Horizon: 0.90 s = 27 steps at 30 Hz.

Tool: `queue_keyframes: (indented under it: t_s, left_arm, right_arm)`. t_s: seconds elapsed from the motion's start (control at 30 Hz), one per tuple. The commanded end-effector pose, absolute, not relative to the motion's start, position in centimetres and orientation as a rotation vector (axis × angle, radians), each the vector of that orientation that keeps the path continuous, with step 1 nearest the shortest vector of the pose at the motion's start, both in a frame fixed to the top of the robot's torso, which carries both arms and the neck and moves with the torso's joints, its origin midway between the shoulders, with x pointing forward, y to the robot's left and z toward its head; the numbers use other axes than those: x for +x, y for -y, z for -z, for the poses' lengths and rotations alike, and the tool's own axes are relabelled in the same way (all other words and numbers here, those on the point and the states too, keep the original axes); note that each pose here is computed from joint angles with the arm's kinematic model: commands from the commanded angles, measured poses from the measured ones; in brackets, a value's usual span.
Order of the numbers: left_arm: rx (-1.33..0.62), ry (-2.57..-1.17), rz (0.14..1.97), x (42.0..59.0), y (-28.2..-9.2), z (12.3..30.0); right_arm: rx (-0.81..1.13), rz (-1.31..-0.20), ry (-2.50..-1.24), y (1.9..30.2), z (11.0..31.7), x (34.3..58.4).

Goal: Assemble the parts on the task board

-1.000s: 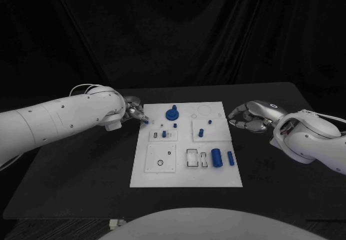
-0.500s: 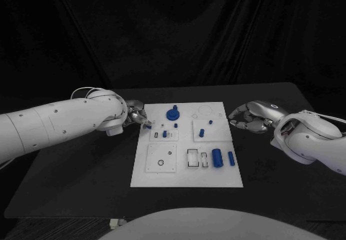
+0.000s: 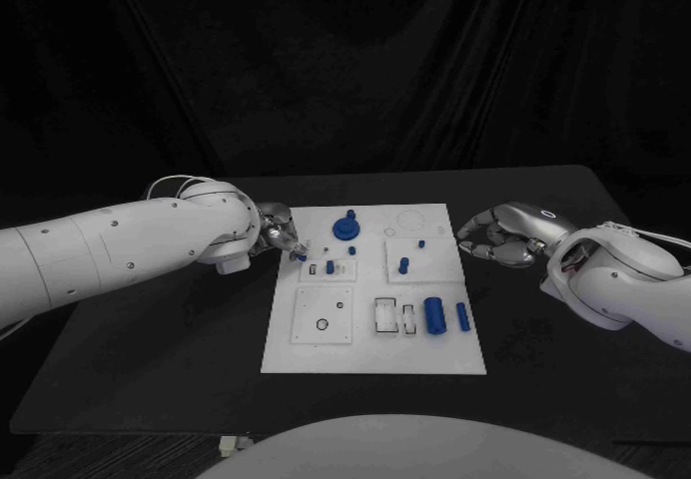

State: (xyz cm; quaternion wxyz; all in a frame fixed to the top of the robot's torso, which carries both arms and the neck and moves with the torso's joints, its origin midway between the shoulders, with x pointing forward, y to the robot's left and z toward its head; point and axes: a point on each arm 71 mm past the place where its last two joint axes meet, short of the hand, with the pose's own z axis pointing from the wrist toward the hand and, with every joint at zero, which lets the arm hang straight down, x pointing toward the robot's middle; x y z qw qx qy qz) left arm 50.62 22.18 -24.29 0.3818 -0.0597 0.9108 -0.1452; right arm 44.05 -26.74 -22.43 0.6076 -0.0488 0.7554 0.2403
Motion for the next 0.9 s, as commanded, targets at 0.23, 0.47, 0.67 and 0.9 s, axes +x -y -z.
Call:
queue_keyframes:
  t_s: [0.23, 0.47, 0.67, 0.9]
  left_arm:
    - [-0.129, -2.337, 0.394, 50.50, -21.29, 24.41]
    - [-0.120, -2.353, 0.395, 50.42, -21.12, 24.72]
    - [-0.111, -2.364, 0.398, 50.27, -20.89, 24.89]
    - [-0.108, -2.366, 0.402, 50.20, -20.74, 24.97]
  right_arm:
    - [-0.106, -0.548, -1.742, 26.68, 22.56, 44.09]
    - [-0.106, -0.548, -1.742, 26.71, 22.58, 44.09]
    - [-0.105, -0.546, -1.743, 26.75, 22.59, 44.08]
    - [-0.104, -0.546, -1.741, 26.79, 22.58, 44.07]
